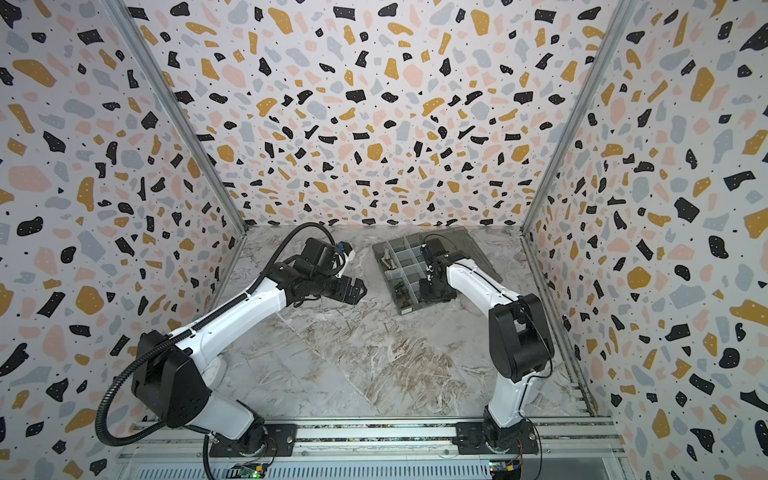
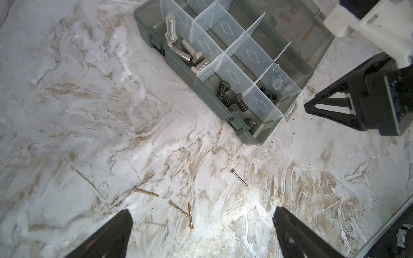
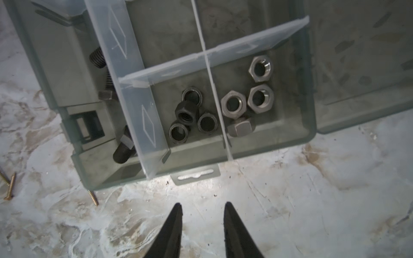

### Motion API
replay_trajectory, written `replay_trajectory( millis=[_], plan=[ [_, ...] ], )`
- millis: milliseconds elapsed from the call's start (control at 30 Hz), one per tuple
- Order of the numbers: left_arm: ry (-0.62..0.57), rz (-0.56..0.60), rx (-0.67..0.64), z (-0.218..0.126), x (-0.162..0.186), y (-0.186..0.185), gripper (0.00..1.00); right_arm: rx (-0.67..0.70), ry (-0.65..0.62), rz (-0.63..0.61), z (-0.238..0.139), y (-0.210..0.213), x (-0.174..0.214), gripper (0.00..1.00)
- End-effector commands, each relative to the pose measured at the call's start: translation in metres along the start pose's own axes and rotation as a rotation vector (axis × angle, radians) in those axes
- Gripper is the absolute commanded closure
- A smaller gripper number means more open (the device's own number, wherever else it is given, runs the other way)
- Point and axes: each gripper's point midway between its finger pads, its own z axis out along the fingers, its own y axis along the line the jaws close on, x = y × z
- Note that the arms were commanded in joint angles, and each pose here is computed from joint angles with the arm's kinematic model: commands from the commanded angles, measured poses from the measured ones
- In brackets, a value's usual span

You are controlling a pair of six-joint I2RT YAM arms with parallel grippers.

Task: Sort the screws and nuts into containers

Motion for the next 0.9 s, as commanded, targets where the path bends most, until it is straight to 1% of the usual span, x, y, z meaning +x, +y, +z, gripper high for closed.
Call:
replay_trajectory(
  millis=[0,200,500,667,867],
  plan=[
    [-0.049,0.010,-0.010,-0.010,-0.011,0.000,0.00,0.022,-0.007,-0.002,0.002,-0.010,-0.014,0.66],
    [-0.043,0.018,-0.024,-0.008,-0.011,0.003,0.00,0.023,0.000,0.002,0.016,-0.018,-0.029,0.66],
    [-0.029,0.013,-0.015,-0.003,-0.009,0.005,0.00,0.030,0.043,-0.003,0.037,-0.023,-0.025,0.67],
    [-0.025,0.008,-0.007,-0.002,-0.006,0.005,0.00,0.028,0.069,0.000,0.038,-0.024,-0.013,0.71],
    [-0.021,0.003,0.006,0.002,-0.003,0.004,0.00,0.026,0.128,0.016,0.047,-0.028,0.019,0.73]
  ],
)
